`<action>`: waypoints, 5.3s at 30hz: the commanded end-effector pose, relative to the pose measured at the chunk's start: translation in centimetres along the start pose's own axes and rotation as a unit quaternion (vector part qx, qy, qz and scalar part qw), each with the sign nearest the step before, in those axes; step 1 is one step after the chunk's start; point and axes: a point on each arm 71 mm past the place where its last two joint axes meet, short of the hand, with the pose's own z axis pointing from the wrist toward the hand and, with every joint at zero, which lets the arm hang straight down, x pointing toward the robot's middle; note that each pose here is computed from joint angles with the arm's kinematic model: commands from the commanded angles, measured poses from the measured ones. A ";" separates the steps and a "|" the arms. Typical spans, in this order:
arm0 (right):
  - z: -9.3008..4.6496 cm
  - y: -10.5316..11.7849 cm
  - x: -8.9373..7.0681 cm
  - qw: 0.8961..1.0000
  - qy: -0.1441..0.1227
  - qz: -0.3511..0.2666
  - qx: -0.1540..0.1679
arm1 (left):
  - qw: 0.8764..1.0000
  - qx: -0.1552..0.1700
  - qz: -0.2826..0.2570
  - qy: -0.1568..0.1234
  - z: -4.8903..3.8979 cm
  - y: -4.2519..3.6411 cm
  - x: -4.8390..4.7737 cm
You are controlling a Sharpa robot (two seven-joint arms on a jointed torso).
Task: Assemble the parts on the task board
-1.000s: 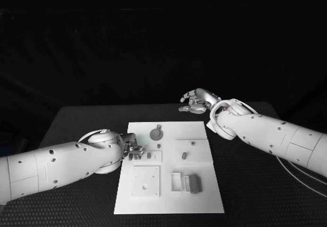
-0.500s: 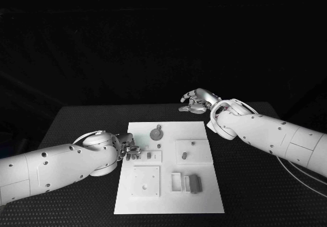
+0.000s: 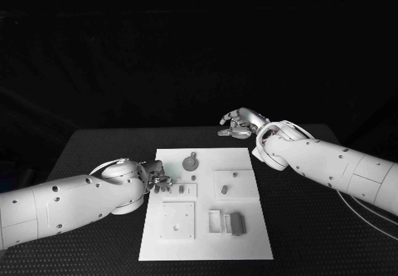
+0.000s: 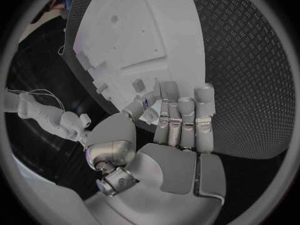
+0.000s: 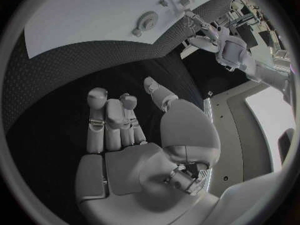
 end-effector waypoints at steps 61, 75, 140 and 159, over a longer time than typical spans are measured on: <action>-0.1 -0.1 0.1 1.000 0.008 -0.001 -0.002 | 0.999 0.002 0.010 0.030 0.48 -0.53 1.59; -0.1 -0.1 0.1 1.000 0.009 -0.001 -0.002 | 0.999 -0.002 0.031 0.041 0.42 -0.53 1.78; -0.2 -0.3 0.1 1.000 0.009 -0.002 0.000 | 1.000 -0.002 -0.006 0.004 0.57 0.12 0.88; -0.2 -0.5 0.2 1.000 0.013 -0.003 0.000 | 0.975 0.042 -0.204 -0.077 0.00 0.96 -2.18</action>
